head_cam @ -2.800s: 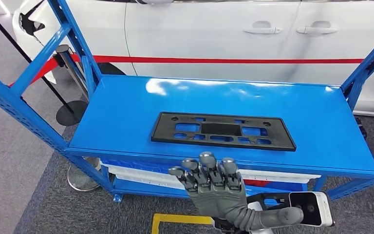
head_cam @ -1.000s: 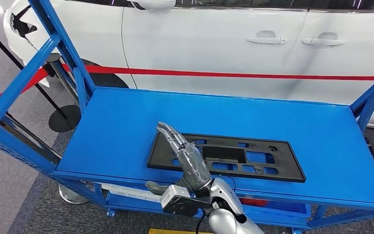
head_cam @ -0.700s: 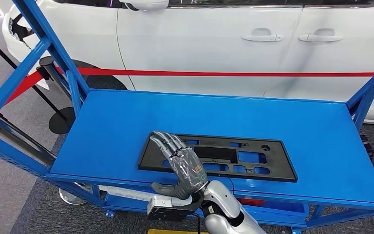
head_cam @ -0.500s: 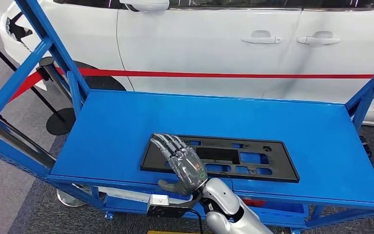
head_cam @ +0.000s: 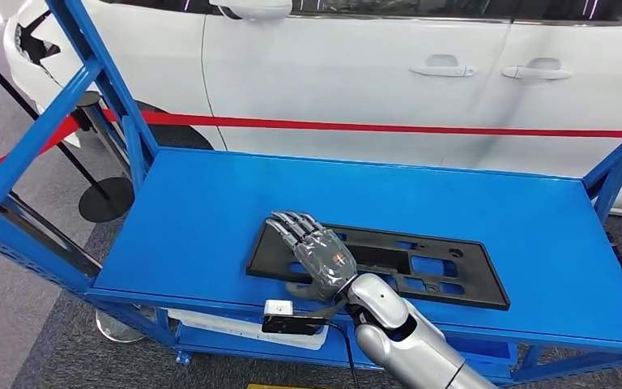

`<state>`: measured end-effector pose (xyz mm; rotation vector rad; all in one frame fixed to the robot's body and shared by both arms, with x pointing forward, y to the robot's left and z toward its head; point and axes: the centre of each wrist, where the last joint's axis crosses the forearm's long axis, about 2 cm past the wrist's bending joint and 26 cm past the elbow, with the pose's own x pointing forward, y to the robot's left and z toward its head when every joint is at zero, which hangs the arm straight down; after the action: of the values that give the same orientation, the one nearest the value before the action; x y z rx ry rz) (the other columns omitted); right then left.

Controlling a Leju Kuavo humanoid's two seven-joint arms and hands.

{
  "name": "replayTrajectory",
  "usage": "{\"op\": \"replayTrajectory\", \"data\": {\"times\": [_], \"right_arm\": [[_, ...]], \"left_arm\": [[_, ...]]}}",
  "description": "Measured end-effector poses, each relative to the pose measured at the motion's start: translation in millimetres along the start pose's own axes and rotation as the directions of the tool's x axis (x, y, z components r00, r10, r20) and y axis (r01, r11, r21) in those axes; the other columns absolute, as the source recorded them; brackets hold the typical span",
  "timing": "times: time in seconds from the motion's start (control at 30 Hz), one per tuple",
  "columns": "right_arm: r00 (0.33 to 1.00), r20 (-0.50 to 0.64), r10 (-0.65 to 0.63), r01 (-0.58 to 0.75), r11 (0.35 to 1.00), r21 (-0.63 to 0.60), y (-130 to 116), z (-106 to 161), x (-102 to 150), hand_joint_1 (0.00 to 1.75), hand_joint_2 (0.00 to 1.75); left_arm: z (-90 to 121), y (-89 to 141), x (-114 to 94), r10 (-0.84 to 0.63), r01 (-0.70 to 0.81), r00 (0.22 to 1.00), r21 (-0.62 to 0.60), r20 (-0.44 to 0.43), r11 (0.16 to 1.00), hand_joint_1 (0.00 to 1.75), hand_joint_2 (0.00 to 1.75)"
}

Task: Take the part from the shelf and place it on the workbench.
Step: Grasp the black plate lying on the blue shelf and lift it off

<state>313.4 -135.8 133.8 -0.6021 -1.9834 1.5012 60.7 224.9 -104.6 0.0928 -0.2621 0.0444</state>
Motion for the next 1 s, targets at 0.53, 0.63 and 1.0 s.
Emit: {"op": "replayTrajectory", "data": {"times": [0.53,0.63,1.0], "right_arm": [[0.992,0.024,0.123,-0.126,0.976,0.179,-6,-15,-7,0.00,1.75],[0.985,0.015,0.169,-0.169,0.962,0.213,-4,-15,-6,0.00,1.75],[0.965,0.056,0.257,-0.262,0.921,0.288,-1,-5,-2,0.00,1.75]], "left_arm": [[-1,6,-2,0.052,-0.052,0.998,0.009,0.038,0.999,0.00,0.00],[-1,7,-3,0.055,-0.055,0.997,0.007,0.048,0.998,0.00,0.00],[-1,8,-4,0.085,-0.085,0.993,-0.011,0.081,0.996,0.00,0.00]]}}
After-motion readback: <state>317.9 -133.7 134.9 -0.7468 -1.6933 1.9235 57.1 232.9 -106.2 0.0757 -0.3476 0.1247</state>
